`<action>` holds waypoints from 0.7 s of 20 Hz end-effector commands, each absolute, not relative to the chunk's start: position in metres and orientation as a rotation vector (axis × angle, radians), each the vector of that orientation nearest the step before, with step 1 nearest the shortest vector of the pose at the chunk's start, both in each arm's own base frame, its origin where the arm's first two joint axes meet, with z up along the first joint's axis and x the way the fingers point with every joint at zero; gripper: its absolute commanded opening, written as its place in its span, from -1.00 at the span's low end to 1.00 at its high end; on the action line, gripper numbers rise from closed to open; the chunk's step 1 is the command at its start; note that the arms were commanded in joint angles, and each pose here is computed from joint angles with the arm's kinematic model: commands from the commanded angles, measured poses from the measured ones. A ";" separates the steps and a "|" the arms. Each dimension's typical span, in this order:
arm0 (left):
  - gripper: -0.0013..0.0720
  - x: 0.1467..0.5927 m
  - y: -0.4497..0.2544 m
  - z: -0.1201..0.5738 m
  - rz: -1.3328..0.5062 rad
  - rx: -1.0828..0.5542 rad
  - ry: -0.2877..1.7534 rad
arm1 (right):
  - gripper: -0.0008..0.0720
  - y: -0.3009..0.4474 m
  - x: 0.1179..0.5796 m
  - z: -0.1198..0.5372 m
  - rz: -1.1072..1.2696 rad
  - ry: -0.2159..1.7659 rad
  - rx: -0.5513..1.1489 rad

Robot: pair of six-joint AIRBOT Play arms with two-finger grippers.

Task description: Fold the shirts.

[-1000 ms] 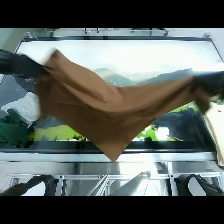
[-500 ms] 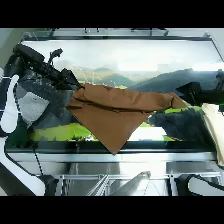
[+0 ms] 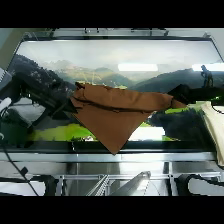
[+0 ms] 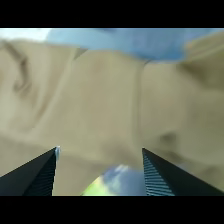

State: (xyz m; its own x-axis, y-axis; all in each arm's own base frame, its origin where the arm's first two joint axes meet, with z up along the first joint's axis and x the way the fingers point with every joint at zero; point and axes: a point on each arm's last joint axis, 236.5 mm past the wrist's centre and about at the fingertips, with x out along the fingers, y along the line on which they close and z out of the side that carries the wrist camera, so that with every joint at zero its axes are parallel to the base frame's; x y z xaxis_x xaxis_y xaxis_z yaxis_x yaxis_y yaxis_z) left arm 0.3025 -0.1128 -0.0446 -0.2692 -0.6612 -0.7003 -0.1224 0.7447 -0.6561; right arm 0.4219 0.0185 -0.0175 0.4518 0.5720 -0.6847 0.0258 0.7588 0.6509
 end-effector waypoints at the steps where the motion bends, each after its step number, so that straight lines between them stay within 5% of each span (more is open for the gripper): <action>1: 0.98 0.248 -0.140 -0.075 -0.514 -0.716 1.796 | 0.55 -0.013 0.441 -0.028 0.253 1.045 0.672; 4: 0.93 0.231 -0.175 -0.082 -0.516 -0.744 1.775 | 0.55 -0.025 0.426 -0.051 0.205 1.188 0.764; 14: 0.93 0.229 -0.260 -0.123 -0.550 -0.581 1.827 | 0.47 0.022 0.436 -0.076 0.314 1.287 0.694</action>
